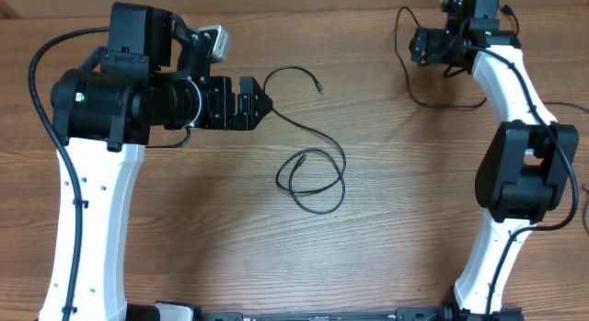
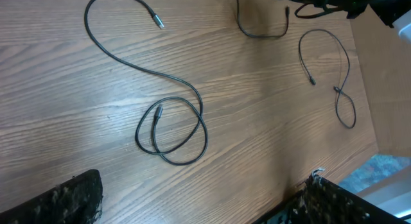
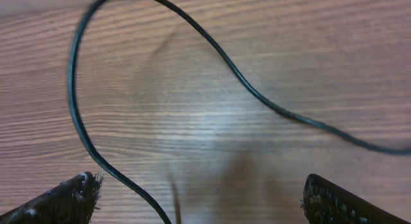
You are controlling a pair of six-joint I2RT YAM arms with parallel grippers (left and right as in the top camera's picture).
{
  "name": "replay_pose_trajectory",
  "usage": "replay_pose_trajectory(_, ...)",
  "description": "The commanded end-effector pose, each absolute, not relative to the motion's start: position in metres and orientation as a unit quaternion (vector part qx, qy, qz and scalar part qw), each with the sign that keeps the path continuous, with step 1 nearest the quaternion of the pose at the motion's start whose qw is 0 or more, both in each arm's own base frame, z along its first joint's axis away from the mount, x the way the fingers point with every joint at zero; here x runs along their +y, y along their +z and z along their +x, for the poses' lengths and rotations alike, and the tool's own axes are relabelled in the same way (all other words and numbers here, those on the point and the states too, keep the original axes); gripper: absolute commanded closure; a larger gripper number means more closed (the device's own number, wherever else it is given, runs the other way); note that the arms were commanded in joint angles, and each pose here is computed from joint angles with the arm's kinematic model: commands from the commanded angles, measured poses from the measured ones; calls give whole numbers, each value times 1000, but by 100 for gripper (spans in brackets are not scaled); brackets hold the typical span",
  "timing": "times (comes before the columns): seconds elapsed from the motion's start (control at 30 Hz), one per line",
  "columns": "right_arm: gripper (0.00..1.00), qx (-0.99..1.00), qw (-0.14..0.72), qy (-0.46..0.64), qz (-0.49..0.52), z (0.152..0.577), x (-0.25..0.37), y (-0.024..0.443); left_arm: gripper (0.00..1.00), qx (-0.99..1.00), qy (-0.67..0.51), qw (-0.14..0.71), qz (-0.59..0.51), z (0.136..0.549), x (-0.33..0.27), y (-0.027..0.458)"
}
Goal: Untangle cables
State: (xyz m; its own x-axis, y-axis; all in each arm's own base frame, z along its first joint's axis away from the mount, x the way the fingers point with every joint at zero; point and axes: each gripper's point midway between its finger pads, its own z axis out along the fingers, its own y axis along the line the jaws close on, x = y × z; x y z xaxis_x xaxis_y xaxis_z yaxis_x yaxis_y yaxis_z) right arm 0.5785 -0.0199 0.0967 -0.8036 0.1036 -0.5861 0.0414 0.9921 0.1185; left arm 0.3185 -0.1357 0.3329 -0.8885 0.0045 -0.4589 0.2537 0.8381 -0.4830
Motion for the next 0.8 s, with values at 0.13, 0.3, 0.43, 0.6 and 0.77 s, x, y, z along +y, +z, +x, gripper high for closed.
replay_pose_trajectory(0.13,0,943,286,78,152,533,-17,169,0,948,-256,180,55,315,-133,293)
replay_pose_trajectory(0.3,0,957,235,101,140,491,5,186,0,951,-260,166,37,323,-137,266)
replay_pose_trajectory(0.43,0,957,205,201,40,466,61,202,0,960,-233,153,7,327,-131,237)
replay_pose_trajectory(0.6,0,921,162,299,-190,419,140,191,0,976,-140,146,-85,329,-95,217)
replay_pose_trajectory(0.77,2,924,125,240,-271,397,168,125,0,981,-117,127,-90,319,-88,212)
